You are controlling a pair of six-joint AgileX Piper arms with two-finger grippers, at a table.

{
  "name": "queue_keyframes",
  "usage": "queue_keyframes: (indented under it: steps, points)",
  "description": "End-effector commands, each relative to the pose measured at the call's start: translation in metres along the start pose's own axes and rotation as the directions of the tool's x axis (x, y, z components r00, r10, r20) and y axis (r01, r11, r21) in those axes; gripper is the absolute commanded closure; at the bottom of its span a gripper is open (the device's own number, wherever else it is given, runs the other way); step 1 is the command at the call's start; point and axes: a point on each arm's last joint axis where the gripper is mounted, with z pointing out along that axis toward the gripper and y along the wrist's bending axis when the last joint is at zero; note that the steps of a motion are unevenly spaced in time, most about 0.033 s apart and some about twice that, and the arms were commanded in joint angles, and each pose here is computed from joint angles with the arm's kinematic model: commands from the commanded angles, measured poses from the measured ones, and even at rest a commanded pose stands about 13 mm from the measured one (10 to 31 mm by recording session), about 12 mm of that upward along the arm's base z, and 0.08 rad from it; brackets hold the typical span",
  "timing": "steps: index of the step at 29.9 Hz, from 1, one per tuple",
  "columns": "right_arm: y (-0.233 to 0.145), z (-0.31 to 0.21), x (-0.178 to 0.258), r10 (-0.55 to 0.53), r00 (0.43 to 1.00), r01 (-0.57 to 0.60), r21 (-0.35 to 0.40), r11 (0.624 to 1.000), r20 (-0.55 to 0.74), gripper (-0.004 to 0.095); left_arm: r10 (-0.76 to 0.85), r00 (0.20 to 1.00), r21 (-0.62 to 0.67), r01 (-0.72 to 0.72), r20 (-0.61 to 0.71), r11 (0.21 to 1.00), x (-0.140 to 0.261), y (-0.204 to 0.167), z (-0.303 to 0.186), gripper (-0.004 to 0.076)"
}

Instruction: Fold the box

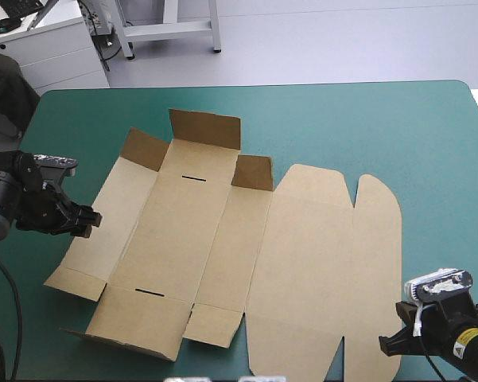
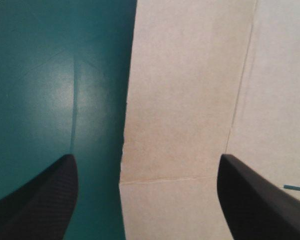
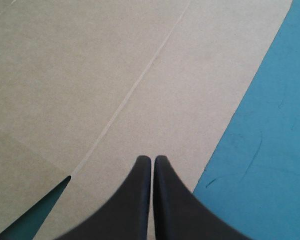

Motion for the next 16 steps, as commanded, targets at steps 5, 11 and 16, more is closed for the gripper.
queue_keyframes:
  steps: [5,11,16]
  points:
    - [0.0,-0.017,-0.002,-0.008,0.991,0.009,-0.003,1.0,0.132,0.0909,-0.095,0.995,0.077,0.095,0.003,0.993,-0.006,0.027,0.007,0.018]
    - [0.0,-0.018,-0.001,-0.014,0.99,0.014,-0.003,1.0,0.139,0.0909,-0.098,0.995,0.311,0.093,-0.001,0.946,-0.01,0.034,0.023,0.018]
    - [0.0,-0.018,-0.001,-0.014,0.991,0.014,-0.003,1.0,0.137,0.0909,-0.058,0.995,0.303,0.078,-0.076,0.95,-0.005,0.038,0.045,0.018]
